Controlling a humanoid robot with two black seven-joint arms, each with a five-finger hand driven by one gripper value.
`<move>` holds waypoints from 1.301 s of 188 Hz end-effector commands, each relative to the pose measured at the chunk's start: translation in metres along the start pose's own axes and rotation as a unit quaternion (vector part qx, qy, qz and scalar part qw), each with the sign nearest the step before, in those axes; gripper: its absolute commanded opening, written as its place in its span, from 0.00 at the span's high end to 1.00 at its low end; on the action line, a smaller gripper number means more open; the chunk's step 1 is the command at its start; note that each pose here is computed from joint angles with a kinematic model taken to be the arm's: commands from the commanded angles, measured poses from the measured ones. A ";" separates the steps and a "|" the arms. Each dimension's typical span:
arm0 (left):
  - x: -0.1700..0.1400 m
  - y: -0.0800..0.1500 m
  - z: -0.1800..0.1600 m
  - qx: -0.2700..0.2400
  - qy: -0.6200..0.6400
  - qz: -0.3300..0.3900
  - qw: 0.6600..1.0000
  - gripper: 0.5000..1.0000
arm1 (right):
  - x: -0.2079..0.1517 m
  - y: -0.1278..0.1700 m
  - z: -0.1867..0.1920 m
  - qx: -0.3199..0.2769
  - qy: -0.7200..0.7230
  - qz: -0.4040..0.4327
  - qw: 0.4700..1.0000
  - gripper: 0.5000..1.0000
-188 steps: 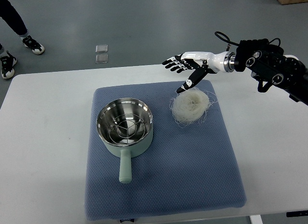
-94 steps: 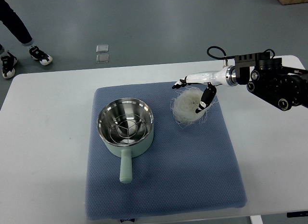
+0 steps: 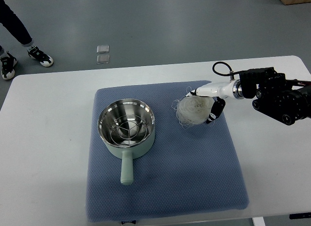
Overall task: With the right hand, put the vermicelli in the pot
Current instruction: 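Lower the right hand and close its fingers around the vermicelli bundle, then lift the vermicelli with the right hand toward the steel pot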
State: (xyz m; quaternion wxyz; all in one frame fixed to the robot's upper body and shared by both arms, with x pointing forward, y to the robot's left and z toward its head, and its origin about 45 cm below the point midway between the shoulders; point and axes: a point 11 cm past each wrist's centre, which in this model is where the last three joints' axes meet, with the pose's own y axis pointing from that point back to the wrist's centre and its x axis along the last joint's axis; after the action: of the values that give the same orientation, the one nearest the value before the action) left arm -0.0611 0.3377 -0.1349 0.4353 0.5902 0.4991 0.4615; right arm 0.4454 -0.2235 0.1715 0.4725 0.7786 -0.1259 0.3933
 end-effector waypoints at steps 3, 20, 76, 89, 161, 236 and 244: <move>0.000 0.000 0.000 0.000 0.000 0.000 1.000 0.00 | 0.004 -0.002 -0.006 0.007 -0.001 0.001 1.000 0.16; 0.000 0.000 0.000 0.000 0.000 -0.001 1.000 0.00 | 0.006 -0.007 -0.015 0.016 0.000 0.001 1.000 0.19; 0.000 0.000 0.000 0.000 0.000 -0.001 1.000 0.00 | 0.017 -0.017 -0.037 0.038 0.012 0.005 0.999 0.59; 0.000 0.000 0.000 0.000 0.000 0.000 1.000 0.00 | 0.018 -0.017 -0.037 0.038 0.013 0.006 0.999 0.75; 0.000 0.000 0.000 0.000 0.000 0.000 1.000 0.00 | 0.047 -0.008 -0.040 0.050 0.027 0.033 0.998 1.00; 0.000 0.000 0.000 0.000 0.000 0.000 1.000 0.00 | 0.135 0.019 -0.100 0.147 0.071 0.110 0.981 1.00; 0.000 0.000 0.000 0.000 0.000 0.000 1.000 0.00 | 0.138 0.021 -0.113 0.163 0.079 0.110 0.977 1.00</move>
State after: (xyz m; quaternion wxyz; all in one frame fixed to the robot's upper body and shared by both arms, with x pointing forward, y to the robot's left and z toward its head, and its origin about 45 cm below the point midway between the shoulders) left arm -0.0612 0.3377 -0.1349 0.4353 0.5904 0.4991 0.4613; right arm 0.4780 -0.1388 0.2963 0.3325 0.7893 -0.1314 0.4991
